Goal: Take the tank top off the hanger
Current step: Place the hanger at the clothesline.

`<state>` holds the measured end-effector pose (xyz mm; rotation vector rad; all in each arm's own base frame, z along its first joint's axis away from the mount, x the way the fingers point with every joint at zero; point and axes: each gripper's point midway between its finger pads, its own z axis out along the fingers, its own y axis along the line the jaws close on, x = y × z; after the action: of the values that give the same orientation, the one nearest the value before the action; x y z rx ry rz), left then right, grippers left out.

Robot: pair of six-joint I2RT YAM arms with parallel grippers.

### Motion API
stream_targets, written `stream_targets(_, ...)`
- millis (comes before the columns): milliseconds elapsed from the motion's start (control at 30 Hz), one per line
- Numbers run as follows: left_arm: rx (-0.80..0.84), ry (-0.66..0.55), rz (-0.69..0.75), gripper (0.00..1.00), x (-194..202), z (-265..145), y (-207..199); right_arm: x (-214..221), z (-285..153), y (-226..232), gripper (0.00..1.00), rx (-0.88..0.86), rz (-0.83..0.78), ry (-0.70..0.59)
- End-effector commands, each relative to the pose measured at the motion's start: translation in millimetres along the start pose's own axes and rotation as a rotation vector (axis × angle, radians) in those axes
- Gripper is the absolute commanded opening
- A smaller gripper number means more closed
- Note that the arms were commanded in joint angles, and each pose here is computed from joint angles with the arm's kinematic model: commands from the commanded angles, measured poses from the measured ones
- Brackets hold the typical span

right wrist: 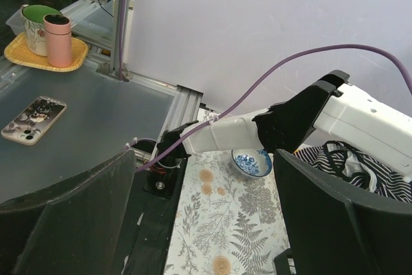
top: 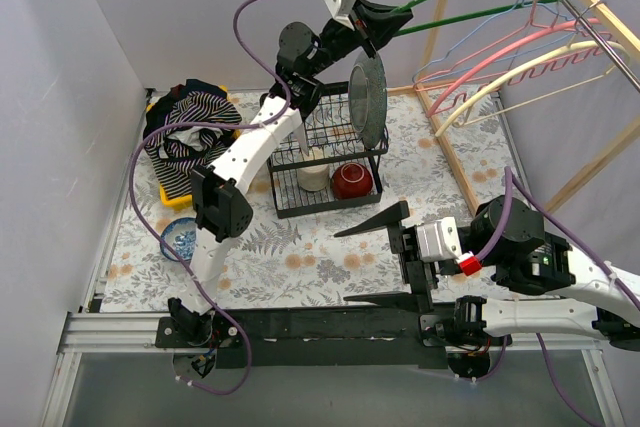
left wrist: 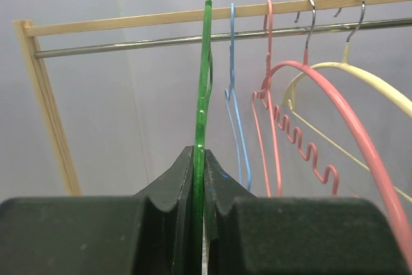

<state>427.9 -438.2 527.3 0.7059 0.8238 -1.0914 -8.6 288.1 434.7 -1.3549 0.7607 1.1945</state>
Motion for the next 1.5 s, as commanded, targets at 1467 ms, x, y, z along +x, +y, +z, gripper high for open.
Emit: stream_targets(1467, -0.095, 0.032, 0.092, 0.0, 9.1, 18.8, -12.4, -27.9, -26.5, 5.0, 0.96, 0.016, -0.041, -0.084)
